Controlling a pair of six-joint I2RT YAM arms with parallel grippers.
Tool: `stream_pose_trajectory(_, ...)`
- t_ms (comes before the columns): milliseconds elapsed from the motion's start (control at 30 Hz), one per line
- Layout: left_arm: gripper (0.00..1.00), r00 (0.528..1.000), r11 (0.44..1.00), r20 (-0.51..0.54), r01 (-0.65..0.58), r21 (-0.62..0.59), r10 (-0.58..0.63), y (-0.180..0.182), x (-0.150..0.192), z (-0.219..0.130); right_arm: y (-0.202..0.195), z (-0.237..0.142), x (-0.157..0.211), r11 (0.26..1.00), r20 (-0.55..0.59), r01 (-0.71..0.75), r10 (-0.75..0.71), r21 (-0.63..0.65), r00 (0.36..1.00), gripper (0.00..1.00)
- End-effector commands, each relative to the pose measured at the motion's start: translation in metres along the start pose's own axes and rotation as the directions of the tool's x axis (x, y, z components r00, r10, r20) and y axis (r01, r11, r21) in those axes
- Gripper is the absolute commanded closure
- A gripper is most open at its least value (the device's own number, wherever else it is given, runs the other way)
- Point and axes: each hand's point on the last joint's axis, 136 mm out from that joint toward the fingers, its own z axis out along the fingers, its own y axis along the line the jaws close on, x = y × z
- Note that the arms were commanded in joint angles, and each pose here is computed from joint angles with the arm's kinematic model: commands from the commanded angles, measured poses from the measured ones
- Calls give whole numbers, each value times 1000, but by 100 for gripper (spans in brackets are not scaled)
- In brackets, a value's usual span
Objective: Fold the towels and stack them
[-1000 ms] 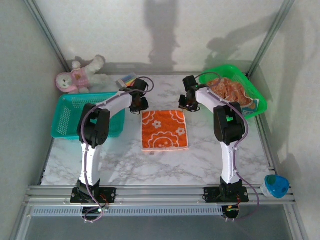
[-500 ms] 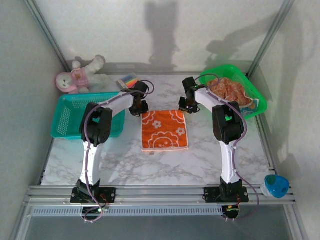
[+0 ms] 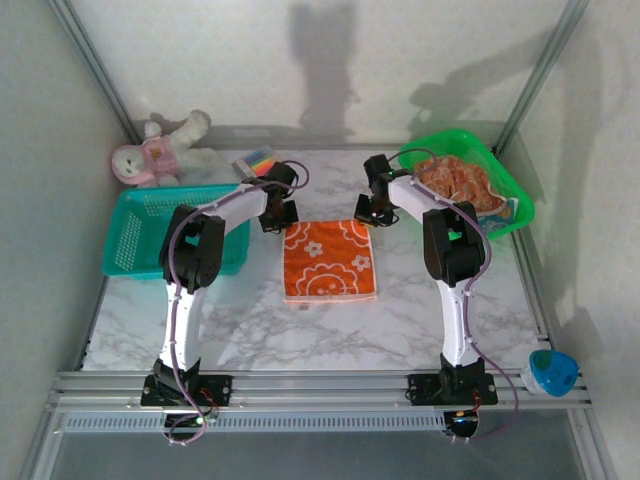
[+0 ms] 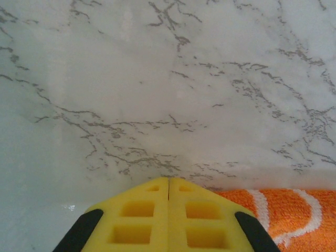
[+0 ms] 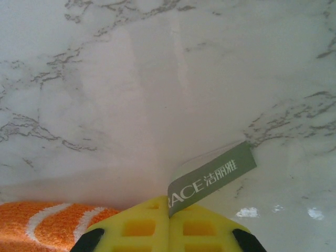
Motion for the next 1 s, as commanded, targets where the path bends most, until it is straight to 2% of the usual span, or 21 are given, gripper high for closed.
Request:
stream_pose_trajectory(0,100,1000,1000,17,4,5,-5,-2,-5,-9,0,-9,-6,1000,11,2,-2,-10,1000,100)
stream_pose_trajectory(467,100,993,998,113,11,69,-18,-11,-19,-52,2,-49,-14,998,116,3,4,-59,993,100)
stream_pose_trajectory(700,100,992,997,126,10,83,-21,-10,-11,-63,6,-67,-13,995,162,9,7,-99,987,100)
stream_pose_trajectory(967,100,990,992,140,12,122,-30,-9,4,-77,7,-82,9,987,182,17,13,-162,983,100)
